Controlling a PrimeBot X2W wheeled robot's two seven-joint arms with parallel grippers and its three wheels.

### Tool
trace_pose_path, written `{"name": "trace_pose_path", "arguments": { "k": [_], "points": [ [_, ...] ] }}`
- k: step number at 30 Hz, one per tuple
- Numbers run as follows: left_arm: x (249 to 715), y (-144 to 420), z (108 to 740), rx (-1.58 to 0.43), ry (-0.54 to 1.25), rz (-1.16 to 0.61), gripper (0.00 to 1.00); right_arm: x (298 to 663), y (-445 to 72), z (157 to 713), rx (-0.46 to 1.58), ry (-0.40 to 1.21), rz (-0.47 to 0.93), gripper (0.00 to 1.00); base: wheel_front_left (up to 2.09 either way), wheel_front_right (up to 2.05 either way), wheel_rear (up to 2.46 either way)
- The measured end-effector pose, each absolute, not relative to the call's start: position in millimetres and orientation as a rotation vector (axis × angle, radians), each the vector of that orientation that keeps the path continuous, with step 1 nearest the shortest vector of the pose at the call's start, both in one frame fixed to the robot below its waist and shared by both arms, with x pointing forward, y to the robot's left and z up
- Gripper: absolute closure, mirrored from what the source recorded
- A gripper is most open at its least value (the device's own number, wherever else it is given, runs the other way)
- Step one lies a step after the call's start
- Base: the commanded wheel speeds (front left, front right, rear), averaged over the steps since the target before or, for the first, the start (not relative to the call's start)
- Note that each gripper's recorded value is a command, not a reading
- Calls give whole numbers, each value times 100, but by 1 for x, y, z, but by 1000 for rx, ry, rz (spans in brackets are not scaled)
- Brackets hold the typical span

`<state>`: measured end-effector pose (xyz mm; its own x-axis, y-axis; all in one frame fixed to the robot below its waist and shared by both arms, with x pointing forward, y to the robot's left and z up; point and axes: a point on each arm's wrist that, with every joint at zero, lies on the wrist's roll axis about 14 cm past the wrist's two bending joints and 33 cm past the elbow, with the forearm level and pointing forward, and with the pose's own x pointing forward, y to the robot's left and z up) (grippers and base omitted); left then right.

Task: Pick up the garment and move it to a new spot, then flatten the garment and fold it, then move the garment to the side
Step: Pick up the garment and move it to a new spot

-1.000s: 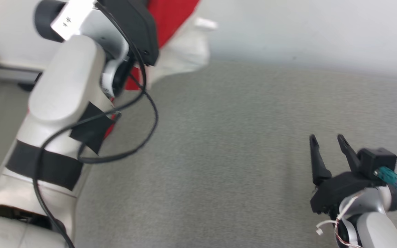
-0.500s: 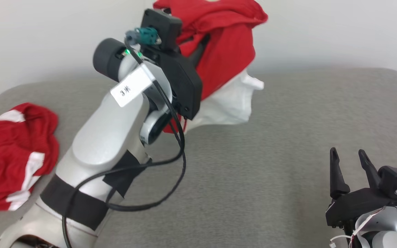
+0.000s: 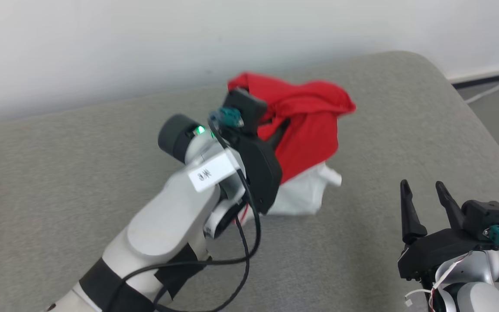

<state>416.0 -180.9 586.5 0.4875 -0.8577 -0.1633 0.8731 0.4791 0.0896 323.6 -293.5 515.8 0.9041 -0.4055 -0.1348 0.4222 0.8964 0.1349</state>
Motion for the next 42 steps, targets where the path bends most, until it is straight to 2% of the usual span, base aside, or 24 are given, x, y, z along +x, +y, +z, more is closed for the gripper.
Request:
{"name": "trace_pose_path", "arguments": {
  "k": [5,6,7,8,14,23,33,42],
  "points": [
    [414,-191,550,198,184,-1077,100,315,-306,507,163,133,-477,0,0,0,0],
    [416,-190,542,207,203,-1076,73,316,-306,505,162,140,-479,0,0,0,0],
    [418,-189,535,211,219,-1076,13,316,-306,503,162,147,-482,0,0,0,0],
    [419,-188,529,213,233,-1073,0,317,-306,501,161,154,-483,0,0,0,0],
    [426,-176,505,226,297,-1045,0,329,-300,495,165,170,-458,0,0,0,0],
    [437,-157,511,165,288,-983,0,344,-285,491,171,175,-407,0,0,0,0],
    [472,-120,579,11,76,-820,0,358,-271,501,147,132,-324,0,0,0,0],
    [485,-32,610,-194,-73,-588,0,369,-255,515,134,68,-250,0,0,0,0]
  ]
}}
